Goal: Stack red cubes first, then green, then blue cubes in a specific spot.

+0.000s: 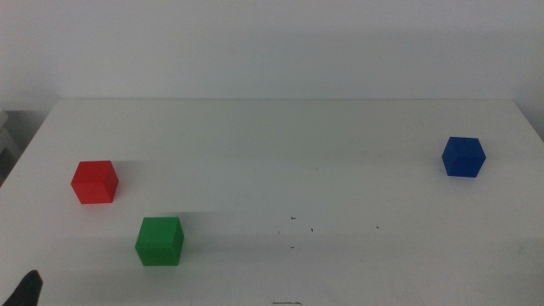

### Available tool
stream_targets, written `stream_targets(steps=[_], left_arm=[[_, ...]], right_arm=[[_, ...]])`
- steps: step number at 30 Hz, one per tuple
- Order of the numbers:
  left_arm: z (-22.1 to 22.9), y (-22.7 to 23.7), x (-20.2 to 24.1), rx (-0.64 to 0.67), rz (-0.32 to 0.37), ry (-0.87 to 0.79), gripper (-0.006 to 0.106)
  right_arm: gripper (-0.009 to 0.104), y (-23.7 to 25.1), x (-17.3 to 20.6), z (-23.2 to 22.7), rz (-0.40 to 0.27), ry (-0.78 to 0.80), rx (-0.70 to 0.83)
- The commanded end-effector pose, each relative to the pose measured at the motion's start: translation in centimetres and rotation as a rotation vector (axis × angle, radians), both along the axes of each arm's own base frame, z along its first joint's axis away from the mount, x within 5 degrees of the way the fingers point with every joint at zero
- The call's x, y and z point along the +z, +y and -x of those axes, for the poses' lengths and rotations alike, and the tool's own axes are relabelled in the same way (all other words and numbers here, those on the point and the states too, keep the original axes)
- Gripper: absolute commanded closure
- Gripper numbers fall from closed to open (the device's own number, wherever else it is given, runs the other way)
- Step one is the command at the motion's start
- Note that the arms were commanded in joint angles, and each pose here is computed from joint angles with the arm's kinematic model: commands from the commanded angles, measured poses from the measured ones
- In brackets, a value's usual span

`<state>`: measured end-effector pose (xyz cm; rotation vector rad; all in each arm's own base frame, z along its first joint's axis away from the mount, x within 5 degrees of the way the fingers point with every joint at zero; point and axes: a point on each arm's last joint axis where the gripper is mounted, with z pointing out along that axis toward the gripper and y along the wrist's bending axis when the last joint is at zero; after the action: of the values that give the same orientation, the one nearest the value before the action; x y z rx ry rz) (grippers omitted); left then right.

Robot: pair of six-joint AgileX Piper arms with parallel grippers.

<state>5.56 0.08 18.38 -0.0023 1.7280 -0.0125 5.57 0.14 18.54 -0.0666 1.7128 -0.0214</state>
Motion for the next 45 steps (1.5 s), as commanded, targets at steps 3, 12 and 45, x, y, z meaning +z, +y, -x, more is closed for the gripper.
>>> stream_targets(steps=[3,12,45], left_arm=[[0.1,0.1,1.0,0.035,0.021,-0.105,0.008],[-1.5,0.5,6.0,0.089,0.016,-0.061,0.008],[-17.4,1.8,22.9,0.095,-0.048,0.692,0.008]], right_arm=[[0.012,0.0,1.1,0.1,0.023,-0.101,0.002],[0.012,0.0,1.1,0.1,0.023,-0.101,0.002],[0.012,0.0,1.1,0.1,0.023,-0.101,0.002]])
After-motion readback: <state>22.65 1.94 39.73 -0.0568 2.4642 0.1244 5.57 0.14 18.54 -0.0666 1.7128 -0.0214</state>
